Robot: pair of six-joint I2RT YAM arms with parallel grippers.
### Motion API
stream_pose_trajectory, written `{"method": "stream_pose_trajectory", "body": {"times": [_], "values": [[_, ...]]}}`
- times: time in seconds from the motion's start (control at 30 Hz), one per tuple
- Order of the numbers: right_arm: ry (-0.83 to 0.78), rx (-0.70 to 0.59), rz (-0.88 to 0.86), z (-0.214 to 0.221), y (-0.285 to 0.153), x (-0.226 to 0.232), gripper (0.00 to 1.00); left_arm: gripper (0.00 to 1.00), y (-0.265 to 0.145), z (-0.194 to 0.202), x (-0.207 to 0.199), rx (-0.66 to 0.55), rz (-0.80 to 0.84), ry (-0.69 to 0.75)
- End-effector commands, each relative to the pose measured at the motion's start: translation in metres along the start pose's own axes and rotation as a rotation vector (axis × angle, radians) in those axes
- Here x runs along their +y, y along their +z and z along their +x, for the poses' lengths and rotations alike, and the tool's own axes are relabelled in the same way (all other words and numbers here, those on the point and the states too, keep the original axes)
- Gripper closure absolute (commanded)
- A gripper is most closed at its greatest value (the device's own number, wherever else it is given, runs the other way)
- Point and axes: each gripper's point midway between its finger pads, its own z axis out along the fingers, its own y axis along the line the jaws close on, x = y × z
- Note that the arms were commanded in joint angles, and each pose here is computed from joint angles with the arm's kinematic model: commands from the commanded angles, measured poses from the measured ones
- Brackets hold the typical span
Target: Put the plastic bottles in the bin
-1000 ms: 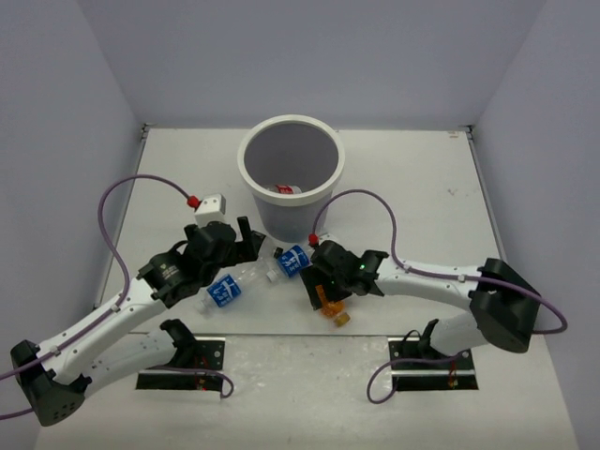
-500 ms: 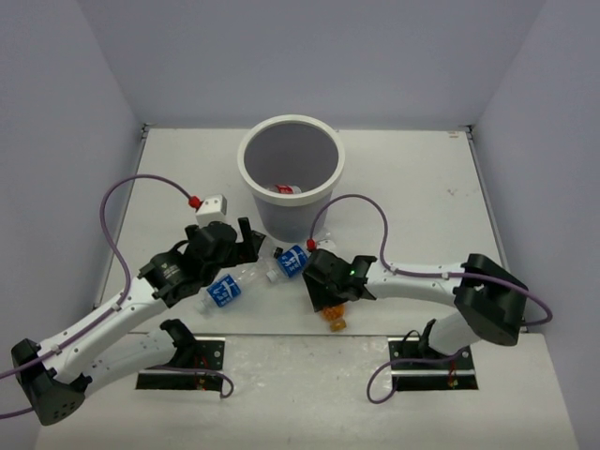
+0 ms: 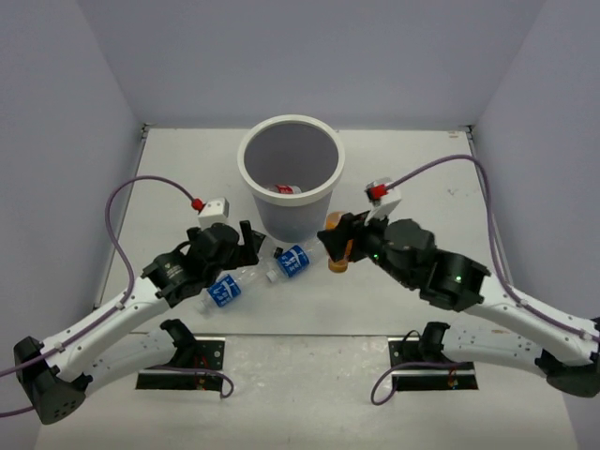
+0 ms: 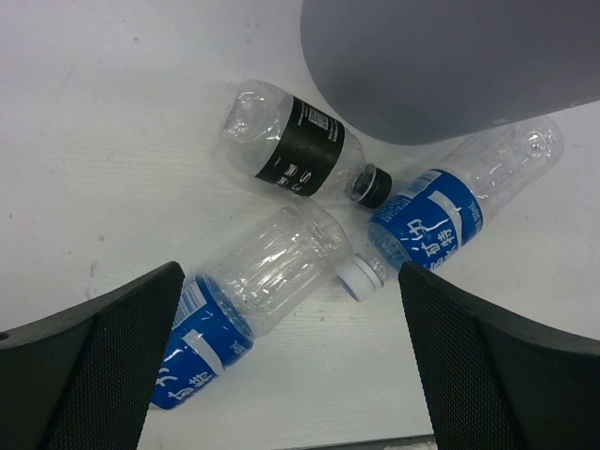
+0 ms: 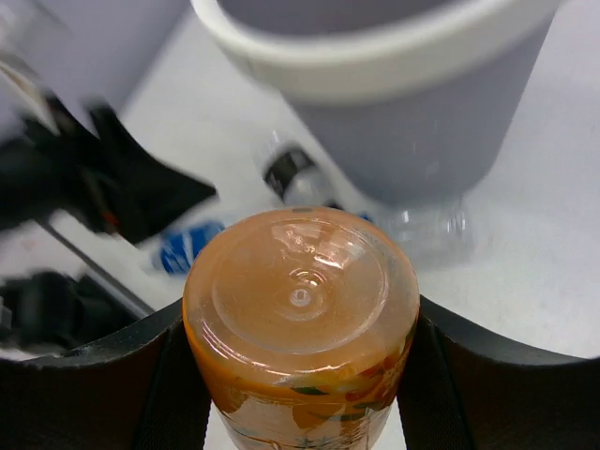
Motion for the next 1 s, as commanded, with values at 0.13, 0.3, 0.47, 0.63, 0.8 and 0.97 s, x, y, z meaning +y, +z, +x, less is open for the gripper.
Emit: {"method": "stream_pose_trajectory", "body": {"times": [0.13,0.3,0.47,0.63,0.8,0.97], "values": [[-0.084,-0.556,0.009,-0.203,-0.068,0.024,1.0,0.0,0.003,0.004,-0.002,0.011,0.013,-0.017],[-0.17,-0.591,0.088,-0.252,-0.039,0.037,1.0,0.0,0.003,0.006,-0.002,0.017,0.016,-0.015],[-0.161,-0.556,0.068,-0.28,0.011,0.044,1.0,0.0,0.005,0.011,-0.002,0.033,0.018,-0.012],[-0.165,-0.457,0.091,-0.278,0.074,0.035,0.97,0.0,0.007,0.015,-0.001,0.047,0.007,-0.003],[-0.161,-0.324,0.144,-0.242,0.146,0.022,0.58,0.0,0.008,0.018,0.0,0.057,0.005,0.002],[-0.142,-0.256,0.185,-0.217,0.173,0.006,0.12,0.0,0.01,0.024,-0.001,0.072,0.013,0.0]]}}
